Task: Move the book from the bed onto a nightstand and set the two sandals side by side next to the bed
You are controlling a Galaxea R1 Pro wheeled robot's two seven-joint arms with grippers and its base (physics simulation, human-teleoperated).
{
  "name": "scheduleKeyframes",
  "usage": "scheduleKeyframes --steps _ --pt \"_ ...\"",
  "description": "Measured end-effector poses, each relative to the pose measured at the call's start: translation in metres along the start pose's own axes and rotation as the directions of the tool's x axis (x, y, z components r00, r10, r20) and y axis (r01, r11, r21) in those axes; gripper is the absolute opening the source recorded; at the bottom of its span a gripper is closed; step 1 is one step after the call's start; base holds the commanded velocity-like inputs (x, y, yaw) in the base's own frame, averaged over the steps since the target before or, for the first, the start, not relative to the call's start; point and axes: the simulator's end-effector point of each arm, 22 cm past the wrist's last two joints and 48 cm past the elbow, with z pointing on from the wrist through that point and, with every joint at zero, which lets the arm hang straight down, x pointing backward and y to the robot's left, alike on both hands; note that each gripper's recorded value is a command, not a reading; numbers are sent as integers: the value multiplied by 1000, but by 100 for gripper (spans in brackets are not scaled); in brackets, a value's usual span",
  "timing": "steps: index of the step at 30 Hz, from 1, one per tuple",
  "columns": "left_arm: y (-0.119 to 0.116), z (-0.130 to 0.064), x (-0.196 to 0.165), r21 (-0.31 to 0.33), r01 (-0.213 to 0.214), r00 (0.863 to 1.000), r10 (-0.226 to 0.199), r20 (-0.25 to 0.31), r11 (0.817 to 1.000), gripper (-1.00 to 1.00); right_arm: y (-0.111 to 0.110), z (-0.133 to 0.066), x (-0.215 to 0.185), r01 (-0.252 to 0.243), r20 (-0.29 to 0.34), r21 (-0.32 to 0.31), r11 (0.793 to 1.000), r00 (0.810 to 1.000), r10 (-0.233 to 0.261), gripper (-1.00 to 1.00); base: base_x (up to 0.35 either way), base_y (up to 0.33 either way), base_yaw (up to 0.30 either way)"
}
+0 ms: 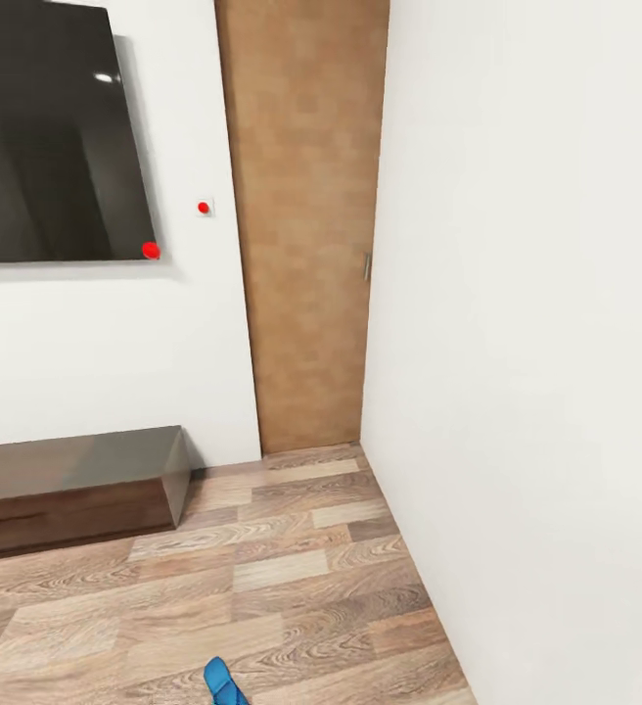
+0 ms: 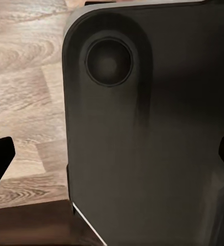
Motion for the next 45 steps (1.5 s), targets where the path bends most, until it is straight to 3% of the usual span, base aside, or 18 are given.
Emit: scheduleKeyframes --steps 11,31,45 --pt "2 0 2 -3 5 1000 -5 -5 1000 100 -4 0 -2 11 9 4 1000 1000 -11 100 0 0 277" --pt "3 0 7 -3 0 1000 0 -17 1000 100 -8 -1 -38 17 82 10 1000 996 -17 100 0 0 271" --pt "0 0 4 1 -1 1000 1 -11 1000 100 -13 -1 -44 20 91 17 1000 996 -22 100 0 0 270"
